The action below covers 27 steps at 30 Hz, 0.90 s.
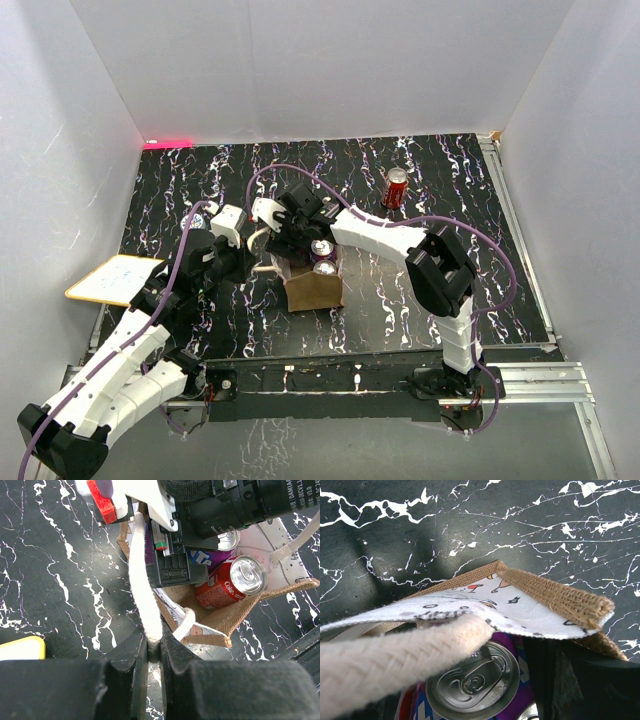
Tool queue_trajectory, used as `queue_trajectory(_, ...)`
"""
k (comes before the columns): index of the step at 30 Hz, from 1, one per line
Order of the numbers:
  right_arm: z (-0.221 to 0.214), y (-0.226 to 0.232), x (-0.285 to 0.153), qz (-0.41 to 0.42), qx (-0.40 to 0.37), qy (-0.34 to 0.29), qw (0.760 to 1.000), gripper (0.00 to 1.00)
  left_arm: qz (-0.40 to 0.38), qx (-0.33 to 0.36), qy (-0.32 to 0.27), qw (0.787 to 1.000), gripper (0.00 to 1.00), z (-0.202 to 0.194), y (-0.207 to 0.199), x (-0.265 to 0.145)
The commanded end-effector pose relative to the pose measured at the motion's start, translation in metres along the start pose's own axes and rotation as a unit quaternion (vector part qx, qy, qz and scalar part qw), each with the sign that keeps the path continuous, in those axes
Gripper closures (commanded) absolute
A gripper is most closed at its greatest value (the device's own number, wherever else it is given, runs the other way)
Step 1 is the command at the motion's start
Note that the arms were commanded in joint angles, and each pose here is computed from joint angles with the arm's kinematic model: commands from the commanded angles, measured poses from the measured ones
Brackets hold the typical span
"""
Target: Take the beverage out of the canvas bag
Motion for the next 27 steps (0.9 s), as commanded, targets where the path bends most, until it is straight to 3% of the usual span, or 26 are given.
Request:
queue_trajectory(1, 0.008, -0.005, -0.002, -0.007, -0.002, -0.002, 1.000, 0.10, 0.004, 0.002, -0.013, 1.000, 1.00, 0.003, 0.002, -0.002)
queue_trajectory(10, -0.006, -0.005, -0.003, -0.021, -0.018, 0.030, 0.999, 0.06, 0.003, 0.001, -0.011, 1.000, 1.00, 0.003, 0.002, -0.001)
queue_trajectory(15, -0.007, 0.000, 0.003, -0.017, -0.022, 0.039, 0.999, 0.09, 0.004, 0.001, -0.011, 1.000, 1.00, 0.003, 0.003, -0.001)
queue_trajectory(19, 0.005, 0.005, 0.000, -0.014, -0.031, 0.023, 0.999, 0.18, 0.006, 0.001, -0.009, 1.000, 1.00, 0.002, 0.004, -0.001)
queue_trajectory(27, 0.026, -0.003, -0.019, -0.046, -0.040, -0.010, 0.998, 0.47, 0.006, 0.000, -0.006, 1.000, 1.00, 0.002, 0.004, 0.001)
Point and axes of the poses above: each gripper's point midway between its finger pads, its own x axis out along the fingers, its own y axis along the line the jaws close on, z = x × y, the point moved 6 cm from there along -x, back along the fingers, and after that the axes turned 4 degrees about -x, right-handed, at the moved point
